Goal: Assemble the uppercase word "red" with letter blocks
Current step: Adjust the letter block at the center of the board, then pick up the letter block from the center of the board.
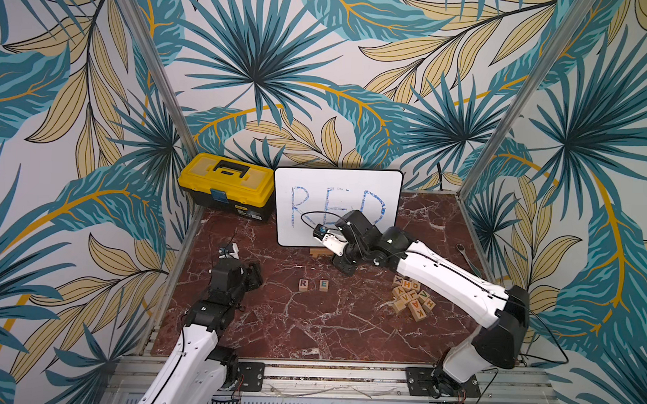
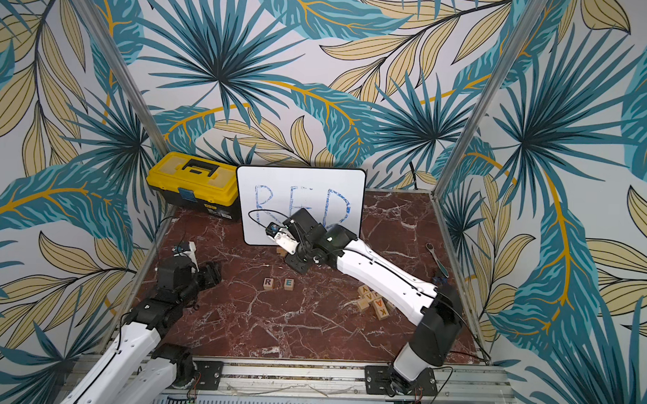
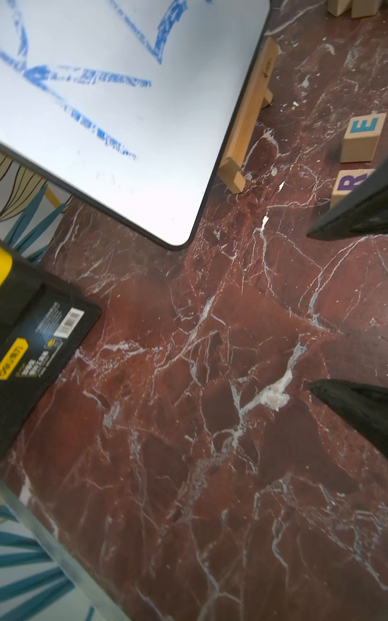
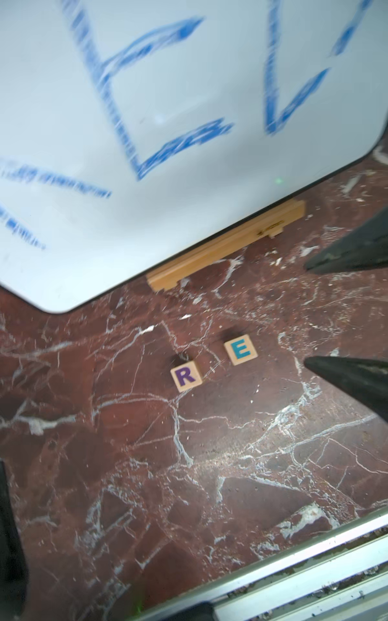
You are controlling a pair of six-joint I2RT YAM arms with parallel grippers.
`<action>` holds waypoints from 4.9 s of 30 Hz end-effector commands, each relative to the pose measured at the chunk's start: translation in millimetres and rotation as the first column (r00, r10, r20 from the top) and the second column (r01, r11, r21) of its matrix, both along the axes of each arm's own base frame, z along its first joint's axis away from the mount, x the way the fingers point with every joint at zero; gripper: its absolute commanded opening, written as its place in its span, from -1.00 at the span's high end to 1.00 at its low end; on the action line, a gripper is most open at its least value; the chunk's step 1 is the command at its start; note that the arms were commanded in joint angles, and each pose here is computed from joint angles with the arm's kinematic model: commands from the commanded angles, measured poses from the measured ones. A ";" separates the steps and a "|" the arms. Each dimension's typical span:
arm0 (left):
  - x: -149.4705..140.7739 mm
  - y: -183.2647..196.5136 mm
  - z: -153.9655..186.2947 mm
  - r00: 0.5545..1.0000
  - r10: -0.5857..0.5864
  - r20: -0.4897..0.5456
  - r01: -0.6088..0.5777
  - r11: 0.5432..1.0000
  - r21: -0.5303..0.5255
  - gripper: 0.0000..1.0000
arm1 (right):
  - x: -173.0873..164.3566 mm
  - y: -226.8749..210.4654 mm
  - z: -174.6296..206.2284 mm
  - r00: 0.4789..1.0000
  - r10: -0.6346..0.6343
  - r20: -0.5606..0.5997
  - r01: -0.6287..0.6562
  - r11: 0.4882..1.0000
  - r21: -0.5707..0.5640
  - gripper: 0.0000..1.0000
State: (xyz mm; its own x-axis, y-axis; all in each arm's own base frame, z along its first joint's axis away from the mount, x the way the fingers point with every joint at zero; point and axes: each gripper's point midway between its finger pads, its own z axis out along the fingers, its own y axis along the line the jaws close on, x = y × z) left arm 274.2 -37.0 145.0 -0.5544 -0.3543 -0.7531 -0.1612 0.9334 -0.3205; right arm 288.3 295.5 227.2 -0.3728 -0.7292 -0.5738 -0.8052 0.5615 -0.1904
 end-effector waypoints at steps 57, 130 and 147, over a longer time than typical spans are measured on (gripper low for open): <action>53.9 -71.0 32.3 0.983 -0.133 0.126 0.118 0.986 0.120 -0.34 | 63.2 -246.9 -178.5 0.526 -0.829 -0.189 0.770 0.559 -0.307 0.29; 49.1 -59.5 33.0 0.984 -0.121 0.128 0.103 0.984 0.145 -0.34 | 30.4 -247.8 -155.1 0.463 -0.860 -0.215 0.811 0.509 -0.289 0.45; 41.7 -44.4 25.5 0.988 -0.087 0.127 0.073 0.991 0.109 -0.33 | -0.3 -132.2 -101.4 0.530 -0.796 -0.291 0.808 0.578 -0.109 0.48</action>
